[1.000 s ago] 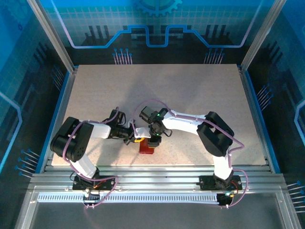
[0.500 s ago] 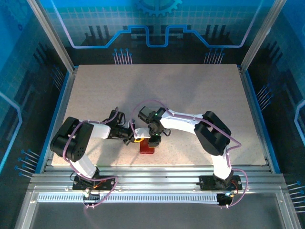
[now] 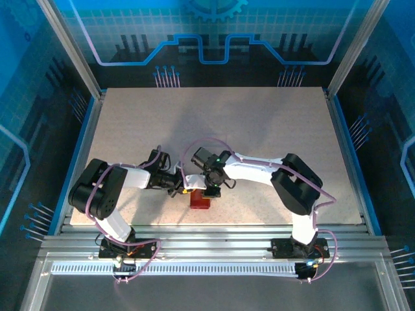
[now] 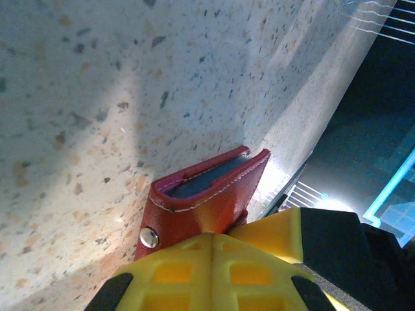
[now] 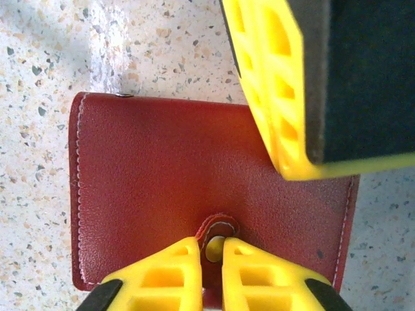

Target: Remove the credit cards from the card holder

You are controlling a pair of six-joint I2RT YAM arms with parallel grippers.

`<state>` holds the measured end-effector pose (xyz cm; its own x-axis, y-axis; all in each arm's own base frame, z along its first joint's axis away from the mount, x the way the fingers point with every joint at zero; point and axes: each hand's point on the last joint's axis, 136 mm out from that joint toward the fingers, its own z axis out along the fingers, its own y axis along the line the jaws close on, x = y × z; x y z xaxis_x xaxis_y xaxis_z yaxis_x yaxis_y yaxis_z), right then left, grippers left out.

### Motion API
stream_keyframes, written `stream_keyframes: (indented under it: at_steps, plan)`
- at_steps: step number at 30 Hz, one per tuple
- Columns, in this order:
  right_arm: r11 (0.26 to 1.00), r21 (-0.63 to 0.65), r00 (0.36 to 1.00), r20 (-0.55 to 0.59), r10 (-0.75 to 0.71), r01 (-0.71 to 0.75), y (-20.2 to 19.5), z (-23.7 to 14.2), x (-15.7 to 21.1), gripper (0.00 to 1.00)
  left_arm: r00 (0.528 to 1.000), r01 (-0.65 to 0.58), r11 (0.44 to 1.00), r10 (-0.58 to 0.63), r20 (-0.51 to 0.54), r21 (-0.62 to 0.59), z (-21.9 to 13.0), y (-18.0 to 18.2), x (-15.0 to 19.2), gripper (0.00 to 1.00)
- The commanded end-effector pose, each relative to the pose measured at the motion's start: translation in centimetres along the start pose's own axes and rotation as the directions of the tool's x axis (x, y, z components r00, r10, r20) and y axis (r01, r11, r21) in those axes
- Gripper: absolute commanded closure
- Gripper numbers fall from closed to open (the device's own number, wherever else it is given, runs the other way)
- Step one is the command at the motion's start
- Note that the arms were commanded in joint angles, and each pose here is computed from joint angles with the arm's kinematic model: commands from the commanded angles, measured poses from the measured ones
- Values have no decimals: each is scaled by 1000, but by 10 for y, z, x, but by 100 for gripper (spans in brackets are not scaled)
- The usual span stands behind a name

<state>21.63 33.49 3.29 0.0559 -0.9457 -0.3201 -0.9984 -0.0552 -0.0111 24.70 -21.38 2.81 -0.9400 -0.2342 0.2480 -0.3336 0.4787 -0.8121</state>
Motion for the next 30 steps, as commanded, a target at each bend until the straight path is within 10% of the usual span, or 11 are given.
stream_keyframes:
  at_steps: [1,19,30]
  plan:
    - [998,53,999,46,22,-24,1,-2,-7,92,997,80,994,-80,-7,-74,-1,27,10,100]
    - [904,195,874,395,282,-380,-3,-26,-17,99,996,84,991,-84,4,-107,-5,31,12,100]
    - [635,100,595,485,641,-766,-5,-48,-2,62,999,-8,998,10,33,-60,-22,-14,7,91]
